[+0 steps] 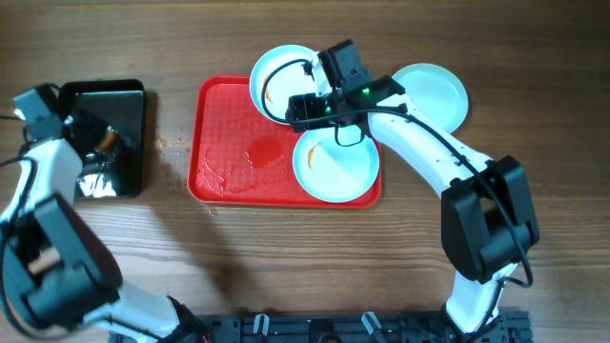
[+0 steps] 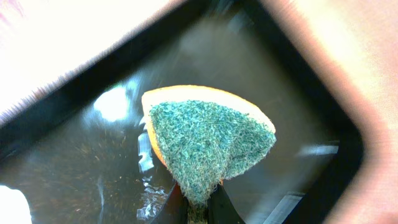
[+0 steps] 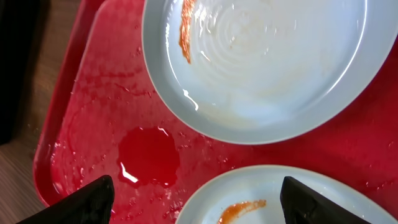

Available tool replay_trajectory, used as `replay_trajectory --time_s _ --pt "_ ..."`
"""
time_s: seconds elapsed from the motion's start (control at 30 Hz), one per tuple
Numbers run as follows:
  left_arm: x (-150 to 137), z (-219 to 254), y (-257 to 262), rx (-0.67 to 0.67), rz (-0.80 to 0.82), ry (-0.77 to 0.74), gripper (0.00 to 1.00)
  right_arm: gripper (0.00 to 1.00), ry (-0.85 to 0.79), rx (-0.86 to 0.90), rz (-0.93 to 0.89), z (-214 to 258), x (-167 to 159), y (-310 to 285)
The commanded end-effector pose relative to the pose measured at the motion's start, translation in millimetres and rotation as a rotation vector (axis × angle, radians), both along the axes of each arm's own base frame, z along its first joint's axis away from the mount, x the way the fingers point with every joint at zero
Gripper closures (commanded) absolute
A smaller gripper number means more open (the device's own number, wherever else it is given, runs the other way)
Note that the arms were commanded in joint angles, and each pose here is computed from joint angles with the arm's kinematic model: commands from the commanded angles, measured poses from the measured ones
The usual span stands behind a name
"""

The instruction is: Clean dirty plates on tray and stack at the side

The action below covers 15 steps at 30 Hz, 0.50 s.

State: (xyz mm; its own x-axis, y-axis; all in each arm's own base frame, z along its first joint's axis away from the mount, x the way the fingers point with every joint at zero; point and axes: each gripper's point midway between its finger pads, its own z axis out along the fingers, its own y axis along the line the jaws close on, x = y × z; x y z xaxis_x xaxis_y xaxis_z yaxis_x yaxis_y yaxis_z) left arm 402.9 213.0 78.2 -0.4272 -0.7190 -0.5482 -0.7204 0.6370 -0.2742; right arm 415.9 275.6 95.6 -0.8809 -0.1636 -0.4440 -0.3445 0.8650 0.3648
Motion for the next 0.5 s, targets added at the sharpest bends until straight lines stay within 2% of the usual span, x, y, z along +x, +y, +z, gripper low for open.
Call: replay_trajectory --time_s 0.0,0.1,0.23,0.33,0.47 --pt "-0.7 65.1 -5.0 0.052 -0.026 -0.125 0.96 0.1 -0.055 -0.018 -0.029 20.7 11.6 -2.4" --pt "-4.3 61.8 -6.9 0.041 -0.026 -0.106 0.96 0.1 -0.044 -0.094 -0.066 30.3 14.6 -20.0" --pt "-7.1 52.1 -9.4 0.02 -0.029 -0.078 0.96 0.1 -0.075 -0.182 -0.098 66.7 26.0 -47.0" --pt "-7.3 51.0 -10.7 0.014 -0.033 -0.075 0.96 0.1 -0.092 -0.177 -0.117 84.1 32.7 -54.8" --pt "-8.0 50.3 -11.2 0.012 -0.033 -0.071 0.96 0.11 -0.131 -0.131 -0.176 81.7 55.2 -54.7"
